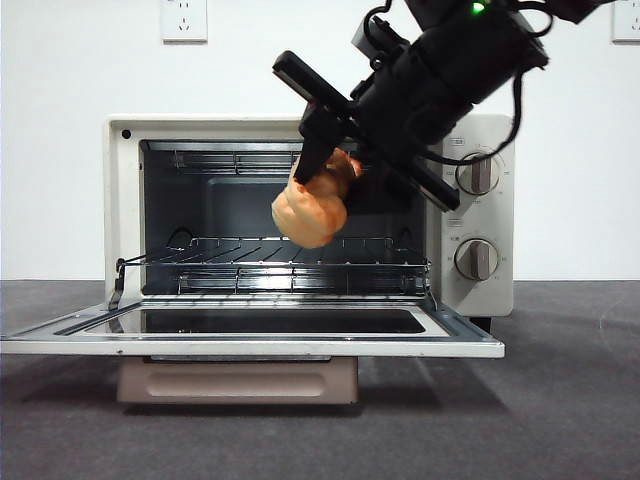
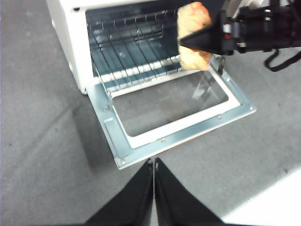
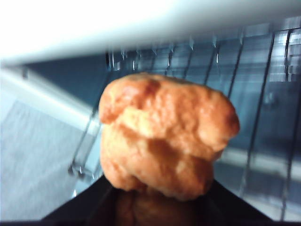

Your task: The left arm flap open the oven, the right arm pick bread and place it into oven, the left arm flap close the oven

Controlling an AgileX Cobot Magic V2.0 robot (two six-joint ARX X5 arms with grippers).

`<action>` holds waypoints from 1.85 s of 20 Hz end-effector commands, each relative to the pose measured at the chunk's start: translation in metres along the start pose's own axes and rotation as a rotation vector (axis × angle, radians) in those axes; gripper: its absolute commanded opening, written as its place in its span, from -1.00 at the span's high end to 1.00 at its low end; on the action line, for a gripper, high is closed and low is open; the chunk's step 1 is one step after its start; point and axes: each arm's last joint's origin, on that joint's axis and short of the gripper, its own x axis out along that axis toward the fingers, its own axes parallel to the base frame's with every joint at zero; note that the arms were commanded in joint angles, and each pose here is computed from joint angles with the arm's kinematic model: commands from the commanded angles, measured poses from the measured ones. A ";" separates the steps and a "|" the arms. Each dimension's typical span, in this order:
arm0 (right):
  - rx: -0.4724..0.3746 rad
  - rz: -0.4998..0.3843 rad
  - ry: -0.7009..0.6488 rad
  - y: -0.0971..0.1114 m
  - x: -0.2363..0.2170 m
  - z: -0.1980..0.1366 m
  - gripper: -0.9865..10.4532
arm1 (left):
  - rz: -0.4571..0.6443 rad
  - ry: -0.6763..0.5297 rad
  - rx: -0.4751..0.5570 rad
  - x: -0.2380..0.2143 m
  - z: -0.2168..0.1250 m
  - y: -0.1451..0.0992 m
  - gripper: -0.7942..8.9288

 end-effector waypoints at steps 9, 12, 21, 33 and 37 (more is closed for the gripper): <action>0.092 -0.129 -0.087 -0.018 0.004 0.018 0.55 | -0.007 -0.022 0.024 -0.004 0.004 -0.001 0.82; 0.099 -0.140 -0.098 -0.023 0.003 0.022 0.54 | -0.005 -0.016 0.025 -0.004 0.004 -0.001 0.82; 0.099 -0.140 -0.097 -0.023 0.003 0.022 0.00 | -0.008 -0.015 0.025 -0.004 0.003 -0.001 0.82; 0.010 -0.038 -0.039 0.027 -0.035 0.012 0.00 | 0.062 -0.015 0.057 0.001 0.006 0.000 0.82; -0.155 0.009 0.026 0.053 -0.089 0.006 0.00 | 0.050 0.056 0.084 0.016 0.011 -0.006 0.82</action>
